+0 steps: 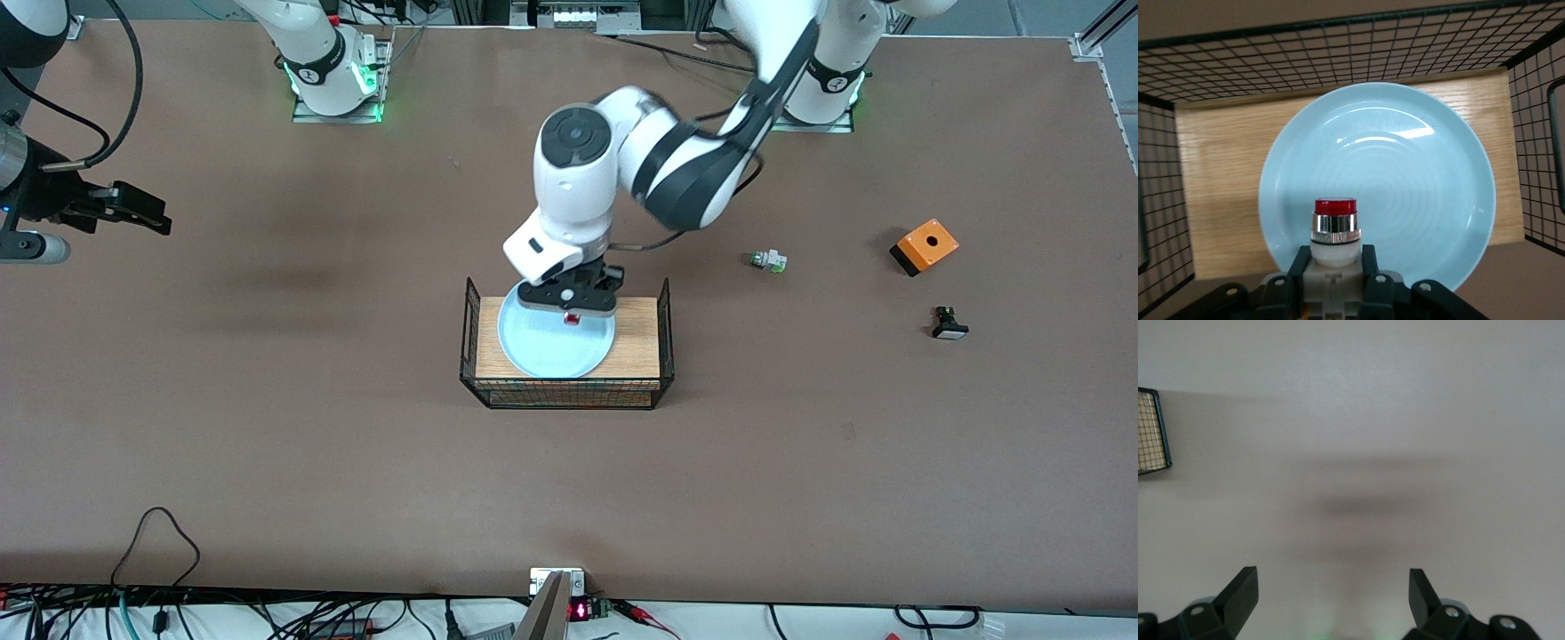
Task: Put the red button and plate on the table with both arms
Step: 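Lift the button with the left gripper while the right gripper reaches the plate, then set the button down with the left gripper while the right gripper grasps the plate, then lift the blue plate out of the tray with the right gripper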
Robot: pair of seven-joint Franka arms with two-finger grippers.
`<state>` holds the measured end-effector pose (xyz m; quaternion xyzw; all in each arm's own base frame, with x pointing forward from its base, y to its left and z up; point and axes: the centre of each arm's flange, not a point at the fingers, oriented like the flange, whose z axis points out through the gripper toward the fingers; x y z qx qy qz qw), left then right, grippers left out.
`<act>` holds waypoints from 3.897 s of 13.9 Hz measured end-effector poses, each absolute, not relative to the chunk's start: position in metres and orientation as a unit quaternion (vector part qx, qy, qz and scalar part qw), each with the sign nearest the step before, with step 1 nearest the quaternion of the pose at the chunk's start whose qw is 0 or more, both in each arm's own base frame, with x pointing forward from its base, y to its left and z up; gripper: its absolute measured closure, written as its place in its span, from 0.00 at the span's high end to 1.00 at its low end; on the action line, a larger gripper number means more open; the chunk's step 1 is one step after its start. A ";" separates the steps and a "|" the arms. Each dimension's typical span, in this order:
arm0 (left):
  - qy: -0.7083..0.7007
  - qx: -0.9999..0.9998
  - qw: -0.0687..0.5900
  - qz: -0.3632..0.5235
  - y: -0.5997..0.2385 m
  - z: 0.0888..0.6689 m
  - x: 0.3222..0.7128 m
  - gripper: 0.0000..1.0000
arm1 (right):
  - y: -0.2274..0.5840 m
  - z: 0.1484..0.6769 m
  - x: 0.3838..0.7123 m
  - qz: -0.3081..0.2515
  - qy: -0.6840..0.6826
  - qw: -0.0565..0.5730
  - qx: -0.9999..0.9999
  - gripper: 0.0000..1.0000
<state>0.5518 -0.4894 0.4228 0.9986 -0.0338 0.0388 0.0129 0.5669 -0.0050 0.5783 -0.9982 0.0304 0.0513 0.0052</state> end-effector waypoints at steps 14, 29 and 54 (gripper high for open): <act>-0.170 0.975 -0.011 -0.144 -0.061 0.316 0.651 0.34 | 0.377 0.527 0.520 0.037 0.418 0.061 -0.906 1.00; -0.184 0.974 0.004 -0.129 -0.038 0.265 0.613 1.00 | 0.428 0.361 0.554 0.035 0.462 0.028 -0.886 1.00; -0.061 0.998 -0.011 -0.015 -0.054 0.561 0.550 1.00 | 0.474 0.381 0.523 0.025 0.396 0.044 -0.917 0.03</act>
